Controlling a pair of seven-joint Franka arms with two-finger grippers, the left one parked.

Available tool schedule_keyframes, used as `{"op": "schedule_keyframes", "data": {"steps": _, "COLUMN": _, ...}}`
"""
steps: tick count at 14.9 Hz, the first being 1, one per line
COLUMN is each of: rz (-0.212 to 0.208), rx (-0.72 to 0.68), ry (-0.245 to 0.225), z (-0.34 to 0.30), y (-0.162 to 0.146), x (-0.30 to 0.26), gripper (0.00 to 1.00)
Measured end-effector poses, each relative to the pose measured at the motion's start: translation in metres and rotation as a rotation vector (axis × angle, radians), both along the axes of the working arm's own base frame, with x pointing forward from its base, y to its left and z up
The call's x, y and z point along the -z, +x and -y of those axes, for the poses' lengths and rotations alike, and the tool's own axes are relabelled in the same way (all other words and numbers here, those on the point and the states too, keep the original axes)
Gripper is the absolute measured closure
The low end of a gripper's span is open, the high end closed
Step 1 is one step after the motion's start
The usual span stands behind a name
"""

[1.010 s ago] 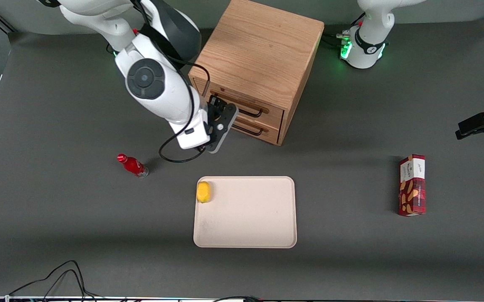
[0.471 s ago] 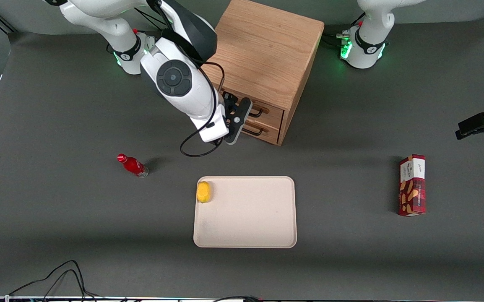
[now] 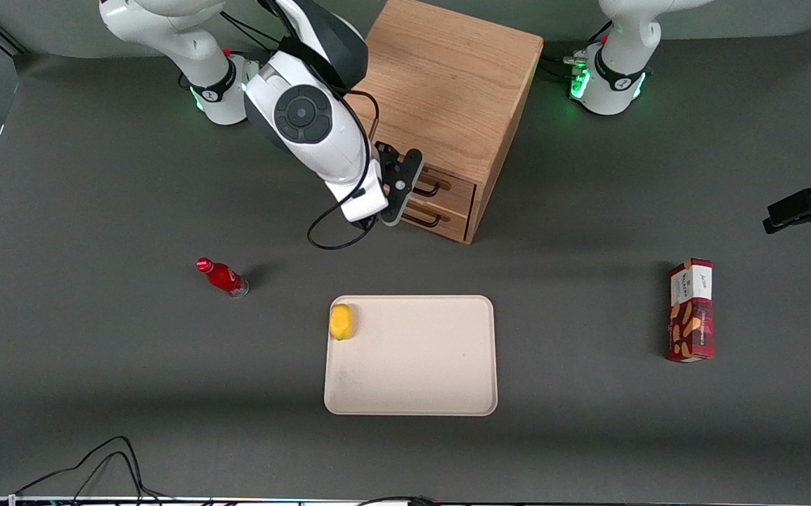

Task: Open upper drawer
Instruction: 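Align the open right gripper around the upper drawer handle and close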

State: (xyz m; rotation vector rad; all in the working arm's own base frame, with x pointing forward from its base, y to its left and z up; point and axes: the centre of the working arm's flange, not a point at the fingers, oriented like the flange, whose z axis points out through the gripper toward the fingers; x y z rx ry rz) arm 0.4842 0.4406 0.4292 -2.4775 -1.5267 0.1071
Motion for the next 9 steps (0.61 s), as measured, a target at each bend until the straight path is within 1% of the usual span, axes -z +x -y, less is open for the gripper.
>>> {"op": "schedule_keyframes", "data": {"steps": 9, "rz": -0.006, "rx": -0.017, "ry": -0.004, "z": -0.0047, "y": -0.0112, "x": 0.0012, "gripper": 0.00}}
